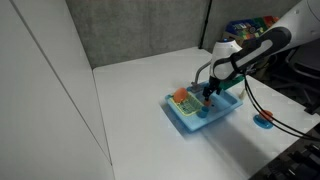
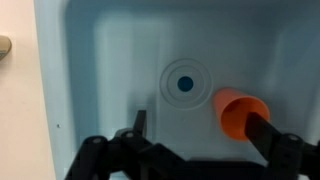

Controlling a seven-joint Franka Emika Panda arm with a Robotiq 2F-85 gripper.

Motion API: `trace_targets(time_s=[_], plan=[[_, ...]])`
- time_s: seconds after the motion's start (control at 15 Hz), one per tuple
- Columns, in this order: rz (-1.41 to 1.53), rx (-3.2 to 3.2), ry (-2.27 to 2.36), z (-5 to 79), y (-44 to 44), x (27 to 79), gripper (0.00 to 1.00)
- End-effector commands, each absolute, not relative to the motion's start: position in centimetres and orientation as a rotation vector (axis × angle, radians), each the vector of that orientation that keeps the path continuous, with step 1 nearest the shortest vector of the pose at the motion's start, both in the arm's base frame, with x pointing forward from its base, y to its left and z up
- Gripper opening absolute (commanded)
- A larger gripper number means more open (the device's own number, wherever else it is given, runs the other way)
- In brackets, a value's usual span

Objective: Move the orange cup from the sink to beside the sink

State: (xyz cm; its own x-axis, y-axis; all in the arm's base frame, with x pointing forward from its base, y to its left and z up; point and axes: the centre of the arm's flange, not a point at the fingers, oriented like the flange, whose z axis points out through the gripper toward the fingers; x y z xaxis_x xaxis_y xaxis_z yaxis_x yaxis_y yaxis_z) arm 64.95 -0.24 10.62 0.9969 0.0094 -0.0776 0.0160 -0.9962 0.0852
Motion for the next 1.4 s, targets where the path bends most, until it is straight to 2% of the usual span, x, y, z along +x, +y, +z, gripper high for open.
trace_targets(time_s=[0.0,0.33,0.4,0.47,1.07,1.27,1.33], plan=[[-0.071,3.059,0.034,10.2,0.1,65.1,1.00],[-0.055,3.074,0.051,9.1,0.0,65.3,1.00],[-0.057,3.076,0.054,8.9,-0.1,65.3,0.93],[-0.059,3.075,0.055,8.7,-0.1,65.3,0.74],[-0.073,3.055,0.044,10.8,-0.1,64.9,0.02],[-0.057,3.050,0.034,13.4,0.0,64.7,0.00],[-0.059,3.048,0.031,14.3,-0.1,64.6,0.03]])
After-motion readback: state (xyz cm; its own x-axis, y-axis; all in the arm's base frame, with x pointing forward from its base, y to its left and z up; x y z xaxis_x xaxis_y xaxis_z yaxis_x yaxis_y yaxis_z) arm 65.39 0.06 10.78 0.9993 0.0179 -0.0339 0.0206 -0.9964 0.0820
